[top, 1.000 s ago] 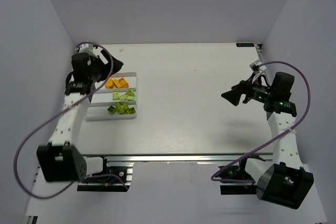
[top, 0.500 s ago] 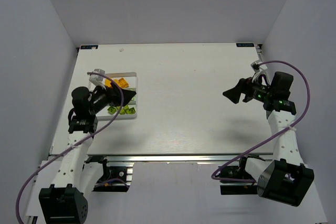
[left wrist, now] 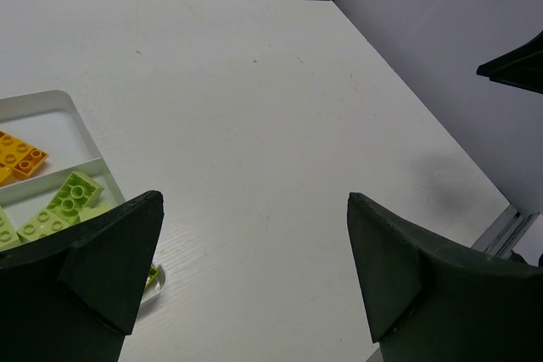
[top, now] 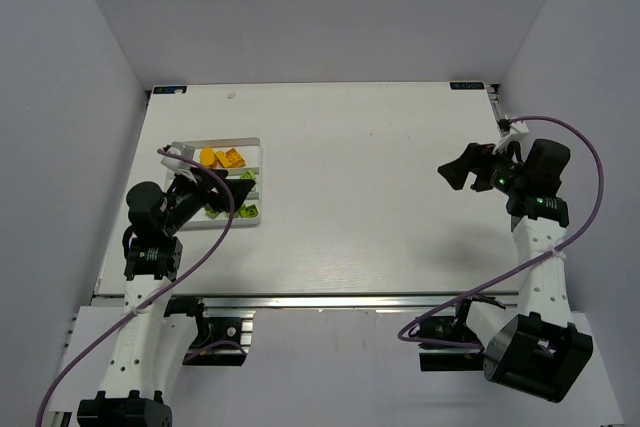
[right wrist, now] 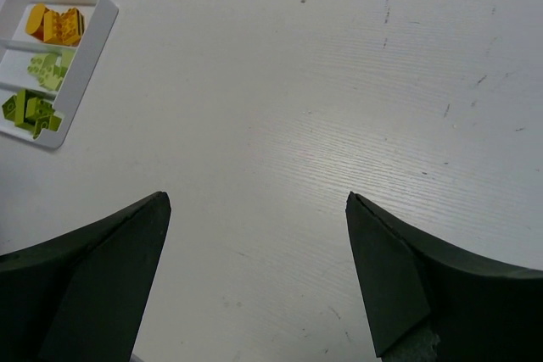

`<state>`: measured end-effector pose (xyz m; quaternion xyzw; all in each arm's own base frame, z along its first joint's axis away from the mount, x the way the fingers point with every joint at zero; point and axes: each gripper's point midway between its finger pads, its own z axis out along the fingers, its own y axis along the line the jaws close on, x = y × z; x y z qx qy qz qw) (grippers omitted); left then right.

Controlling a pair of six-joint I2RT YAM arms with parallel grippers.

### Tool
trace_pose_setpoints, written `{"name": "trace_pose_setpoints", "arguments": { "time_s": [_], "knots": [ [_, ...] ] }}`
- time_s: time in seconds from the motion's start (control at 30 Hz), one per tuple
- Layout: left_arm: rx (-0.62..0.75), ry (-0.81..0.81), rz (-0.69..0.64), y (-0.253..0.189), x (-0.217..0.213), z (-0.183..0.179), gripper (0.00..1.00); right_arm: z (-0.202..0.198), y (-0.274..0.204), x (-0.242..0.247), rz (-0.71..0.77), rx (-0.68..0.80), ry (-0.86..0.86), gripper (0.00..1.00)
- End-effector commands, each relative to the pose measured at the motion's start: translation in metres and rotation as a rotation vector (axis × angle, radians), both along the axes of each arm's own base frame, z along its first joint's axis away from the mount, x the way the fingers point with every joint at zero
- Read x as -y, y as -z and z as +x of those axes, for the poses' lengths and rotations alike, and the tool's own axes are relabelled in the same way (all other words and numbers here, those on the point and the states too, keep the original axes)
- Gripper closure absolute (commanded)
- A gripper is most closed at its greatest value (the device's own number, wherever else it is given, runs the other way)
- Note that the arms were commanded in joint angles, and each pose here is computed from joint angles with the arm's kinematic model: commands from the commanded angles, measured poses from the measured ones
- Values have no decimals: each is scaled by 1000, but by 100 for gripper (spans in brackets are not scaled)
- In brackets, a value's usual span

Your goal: Sort the legos into containers by color

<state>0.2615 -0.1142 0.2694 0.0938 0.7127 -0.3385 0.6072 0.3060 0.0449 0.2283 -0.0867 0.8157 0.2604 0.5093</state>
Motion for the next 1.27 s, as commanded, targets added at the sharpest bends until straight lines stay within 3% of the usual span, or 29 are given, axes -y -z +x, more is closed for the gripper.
{"name": "trace_pose_setpoints", "arguments": {
  "time_s": [0.0,0.6,0.93,1.23],
  "knots": [
    [16,-6,23,-1,-1,-1,2,4,-6,10,-8,39,51,11],
    [28,20,33,-1,2,-3,2,-4,-10,13,-1,60,-1,11],
    [38,23,35,-2,2,-4,2,-19,-12,-2,6,94,-137,11],
    [44,26,35,-2,2,-5,2,-16,-14,0,11,105,-100,10]
  ]
}}
